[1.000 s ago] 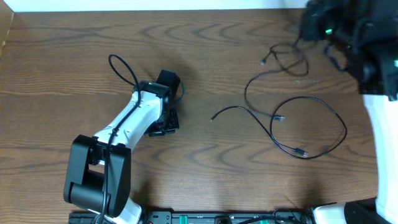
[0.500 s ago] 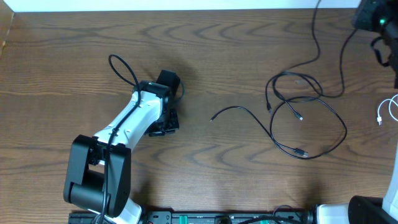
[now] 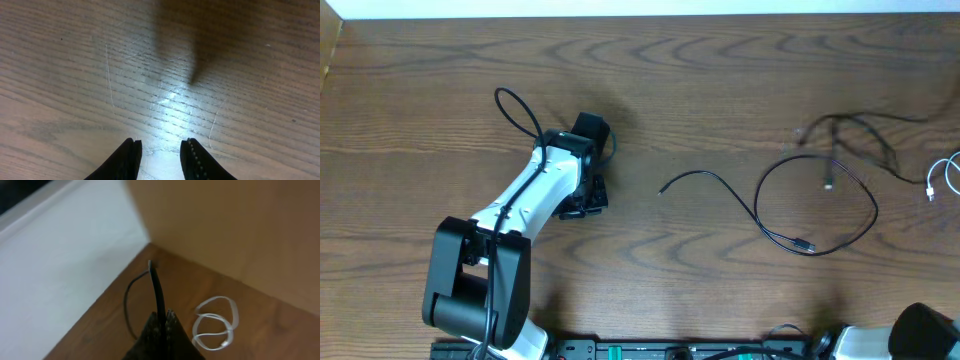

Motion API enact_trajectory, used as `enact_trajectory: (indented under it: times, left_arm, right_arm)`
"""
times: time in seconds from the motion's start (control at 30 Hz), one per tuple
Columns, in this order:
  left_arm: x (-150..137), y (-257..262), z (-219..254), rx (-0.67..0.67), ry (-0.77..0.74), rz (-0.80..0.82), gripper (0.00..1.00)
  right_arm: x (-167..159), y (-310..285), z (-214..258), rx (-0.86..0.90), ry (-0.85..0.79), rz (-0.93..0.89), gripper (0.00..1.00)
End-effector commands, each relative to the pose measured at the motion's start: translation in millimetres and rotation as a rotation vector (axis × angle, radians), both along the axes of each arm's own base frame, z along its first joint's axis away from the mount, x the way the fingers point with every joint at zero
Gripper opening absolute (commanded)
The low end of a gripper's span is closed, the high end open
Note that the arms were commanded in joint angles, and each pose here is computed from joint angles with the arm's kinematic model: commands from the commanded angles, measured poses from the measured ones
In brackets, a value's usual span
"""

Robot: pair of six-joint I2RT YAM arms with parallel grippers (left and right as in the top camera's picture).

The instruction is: Untangle cables

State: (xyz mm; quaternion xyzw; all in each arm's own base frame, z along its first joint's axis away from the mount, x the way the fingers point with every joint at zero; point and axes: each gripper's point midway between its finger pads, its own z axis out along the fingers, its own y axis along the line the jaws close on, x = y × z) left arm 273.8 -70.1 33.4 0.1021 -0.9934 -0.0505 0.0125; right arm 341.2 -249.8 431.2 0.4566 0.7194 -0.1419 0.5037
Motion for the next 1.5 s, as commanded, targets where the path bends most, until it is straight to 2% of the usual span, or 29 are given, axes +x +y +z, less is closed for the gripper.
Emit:
enact_trajectory:
  times: [0.0,0.1,0.17,0.33,0.5,0.6,0.63,0.7,0.73,0.77,0.83,0.87,0.93,1.03,1.1,1.17,1.27,1.33,1.47]
  left_arm:
    - [0.4,-4.2,4.1,-0.031,-0.003,0.010,0.32]
    - [0.3,-4.1,4.1,-0.030,-0.003,0.010,0.32]
    - [0.4,-4.2,4.1,-0.030,-0.003,0.010,0.32]
    - [0.1,-4.1,4.1,-0.030,-0.002,0.010,0.32]
    - [0.2,-4.2,4.1,-0.030,-0.003,0.010,0.31]
    - [0.0,-4.1,4.1,-0.030,-0.002,0.010,0.32]
    - [0.0,-4.1,4.1,-0.030,-0.002,0.010,0.32]
    - [-0.1,-4.1,4.0,-0.030,-0.001,0.010,0.31]
    - [0.1,-4.1,4.1,-0.030,-0.002,0.010,0.32]
    - [0.1,-4.1,4.1,-0.030,-0.002,0.010,0.32]
    - [0.0,-4.1,4.1,-0.030,-0.002,0.010,0.32]
    - [0.0,-4.1,4.1,-0.030,-0.002,0.010,0.32]
    - [0.1,-4.1,4.1,-0.030,-0.002,0.010,0.32]
    - [0.2,-4.2,4.1,-0.030,-0.003,0.010,0.31]
    - [0.3,-4.2,4.1,-0.030,-0.003,0.010,0.31]
    - [0.3,-4.2,4.1,-0.030,-0.003,0.010,0.31]
    - [0.2,-4.2,4.1,-0.030,-0.003,0.010,0.32]
    - [0.1,-4.2,4.1,-0.031,-0.002,0.010,0.32]
    - [-0.1,-4.1,4.0,-0.030,-0.001,0.010,0.32]
  right_arm:
    - [-34.8,-38.4,-11.1,0.066,-0.016,-0.180,0.01]
    - [-45.2,-52.2,-34.2,0.133,0.024,-0.237,0.01]
    - [-40.4,-53.9,-55.5,0.186,0.070,-0.221,0.01]
    - [-15.7,-42.6,-156.1,0.360,0.351,-0.110,0.01]
    - [5.1,-25.9,-218.6,0.497,0.499,0.076,0.01]
    - [7.1,-19.0,-253.4,0.585,0.575,0.111,0.01]
    - [8.5,-17.3,-259.9,0.597,0.590,0.133,0.04]
    - [10.6,-16.1,-261.0,0.599,0.588,0.151,0.15]
    - [14.4,-15.1,-258.2,0.599,0.568,0.163,0.26]
    - [20.2,-12.1,-252.1,0.603,0.531,0.187,0.42]
    - [34.7,-3.9,-237.7,0.610,0.444,0.256,0.55]
    - [41.0,0.5,-229.9,0.606,0.407,0.298,0.56]
    - [66.4,24.9,-187.0,0.572,0.237,0.500,0.55]
    - [72.1,45.1,-160.6,0.498,0.197,0.622,0.55]
    - [72.1,60.7,-155.4,0.437,0.234,0.701,0.56]
    - [67.8,72.6,-163.2,0.401,0.319,0.732,0.57]
    - [56.8,78.5,-189.3,0.387,0.490,0.670,0.56]
    - [54.3,88.9,-219.8,0.380,0.608,0.657,0.56]
    - [48.8,100.6,-266.0,0.409,0.690,0.666,0.51]
